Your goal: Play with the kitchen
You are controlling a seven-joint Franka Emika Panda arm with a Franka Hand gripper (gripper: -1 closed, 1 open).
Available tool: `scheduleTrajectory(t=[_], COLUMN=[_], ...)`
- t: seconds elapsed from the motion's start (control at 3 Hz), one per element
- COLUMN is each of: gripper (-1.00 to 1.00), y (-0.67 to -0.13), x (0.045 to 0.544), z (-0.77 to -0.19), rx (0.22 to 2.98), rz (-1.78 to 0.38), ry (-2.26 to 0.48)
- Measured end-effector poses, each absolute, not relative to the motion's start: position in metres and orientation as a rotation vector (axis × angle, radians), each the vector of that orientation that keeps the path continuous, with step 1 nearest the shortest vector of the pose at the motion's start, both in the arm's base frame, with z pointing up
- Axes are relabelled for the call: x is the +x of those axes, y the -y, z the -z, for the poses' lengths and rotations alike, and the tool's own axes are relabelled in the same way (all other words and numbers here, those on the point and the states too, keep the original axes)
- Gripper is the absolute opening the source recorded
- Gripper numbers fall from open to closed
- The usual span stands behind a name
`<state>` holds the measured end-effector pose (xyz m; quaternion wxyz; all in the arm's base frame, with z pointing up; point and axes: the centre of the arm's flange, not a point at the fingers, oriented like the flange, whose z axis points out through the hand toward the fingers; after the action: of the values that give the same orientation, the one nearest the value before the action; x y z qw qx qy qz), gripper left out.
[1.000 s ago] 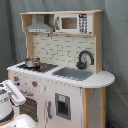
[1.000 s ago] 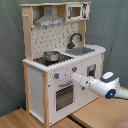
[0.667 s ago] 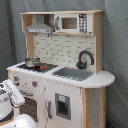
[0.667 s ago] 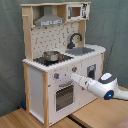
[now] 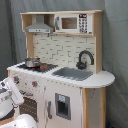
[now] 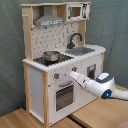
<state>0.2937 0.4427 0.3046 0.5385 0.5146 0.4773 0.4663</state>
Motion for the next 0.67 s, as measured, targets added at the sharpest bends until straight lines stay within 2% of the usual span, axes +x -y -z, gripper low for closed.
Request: scheduleTrajectory(t=[0.67], gripper=[1.0], y=[-0.4413], x=[0.303], z=[-0.3029], rx=[1.37], rz=[-1.269], ry=[-1.054])
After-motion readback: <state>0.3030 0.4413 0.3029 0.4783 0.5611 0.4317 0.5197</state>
